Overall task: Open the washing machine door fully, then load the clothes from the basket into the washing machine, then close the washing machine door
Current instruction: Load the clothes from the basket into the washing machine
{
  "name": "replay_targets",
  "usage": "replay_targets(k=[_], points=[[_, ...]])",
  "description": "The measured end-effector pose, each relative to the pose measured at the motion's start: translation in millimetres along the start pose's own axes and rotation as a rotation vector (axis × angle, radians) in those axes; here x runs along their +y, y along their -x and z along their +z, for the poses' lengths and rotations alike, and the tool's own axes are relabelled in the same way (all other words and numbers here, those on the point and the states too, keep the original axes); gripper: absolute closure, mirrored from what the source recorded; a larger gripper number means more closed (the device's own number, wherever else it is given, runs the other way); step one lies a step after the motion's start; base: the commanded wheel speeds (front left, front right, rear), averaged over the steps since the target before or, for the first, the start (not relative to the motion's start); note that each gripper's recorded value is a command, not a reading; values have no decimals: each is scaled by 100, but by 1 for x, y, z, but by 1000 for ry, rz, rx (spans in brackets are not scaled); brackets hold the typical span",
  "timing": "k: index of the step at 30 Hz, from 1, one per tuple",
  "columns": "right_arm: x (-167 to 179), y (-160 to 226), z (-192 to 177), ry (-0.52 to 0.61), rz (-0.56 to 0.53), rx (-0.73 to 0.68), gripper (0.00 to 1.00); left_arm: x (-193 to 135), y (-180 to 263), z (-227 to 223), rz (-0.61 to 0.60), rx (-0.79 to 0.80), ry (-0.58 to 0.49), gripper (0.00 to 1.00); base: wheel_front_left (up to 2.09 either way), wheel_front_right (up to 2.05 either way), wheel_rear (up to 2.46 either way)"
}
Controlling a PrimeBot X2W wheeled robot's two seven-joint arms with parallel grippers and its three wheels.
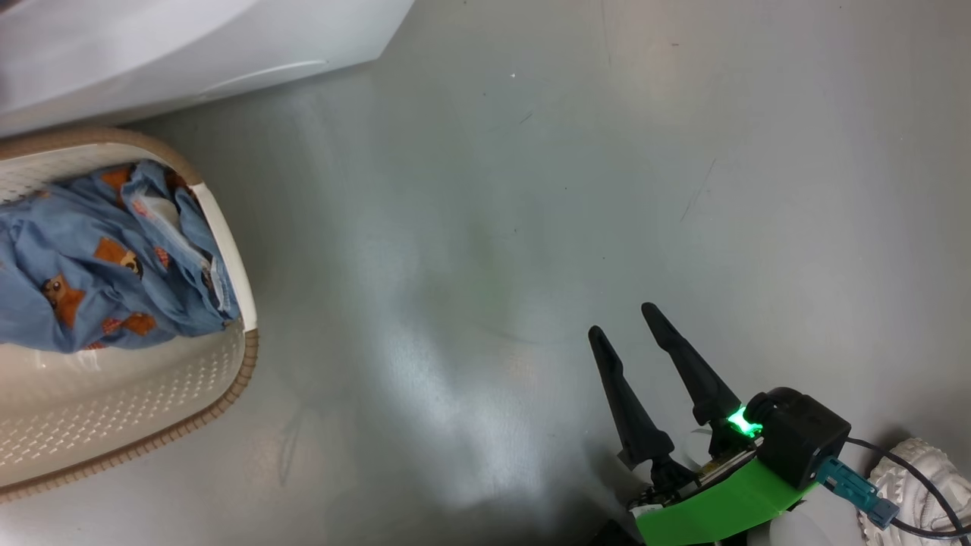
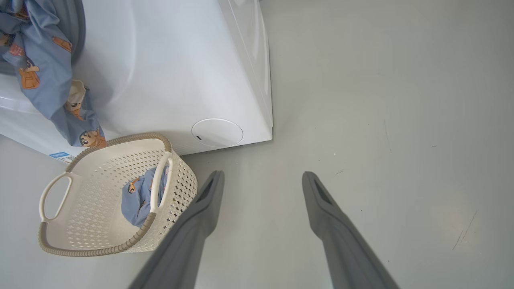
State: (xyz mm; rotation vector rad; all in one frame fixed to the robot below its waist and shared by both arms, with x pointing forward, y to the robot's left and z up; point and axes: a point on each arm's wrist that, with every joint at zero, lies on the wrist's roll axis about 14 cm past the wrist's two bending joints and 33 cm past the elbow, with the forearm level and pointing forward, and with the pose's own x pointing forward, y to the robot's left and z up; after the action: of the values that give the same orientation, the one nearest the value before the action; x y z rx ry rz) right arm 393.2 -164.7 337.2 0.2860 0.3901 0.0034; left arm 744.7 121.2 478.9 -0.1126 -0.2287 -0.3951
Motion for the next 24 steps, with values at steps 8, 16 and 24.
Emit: replay_targets(k=[8,16,24], points=[[2,-1,0,-3,6,0,0,-3,6,-12,-4,39,17,0,0,0,0],[5,-5,3,-4,20,-12,0,-9,15,-20,-10,84,50,0,0,0,0],[9,-11,6,-6,40,-26,0,-15,36,-41,-15,181,76,0,0,0,0]])
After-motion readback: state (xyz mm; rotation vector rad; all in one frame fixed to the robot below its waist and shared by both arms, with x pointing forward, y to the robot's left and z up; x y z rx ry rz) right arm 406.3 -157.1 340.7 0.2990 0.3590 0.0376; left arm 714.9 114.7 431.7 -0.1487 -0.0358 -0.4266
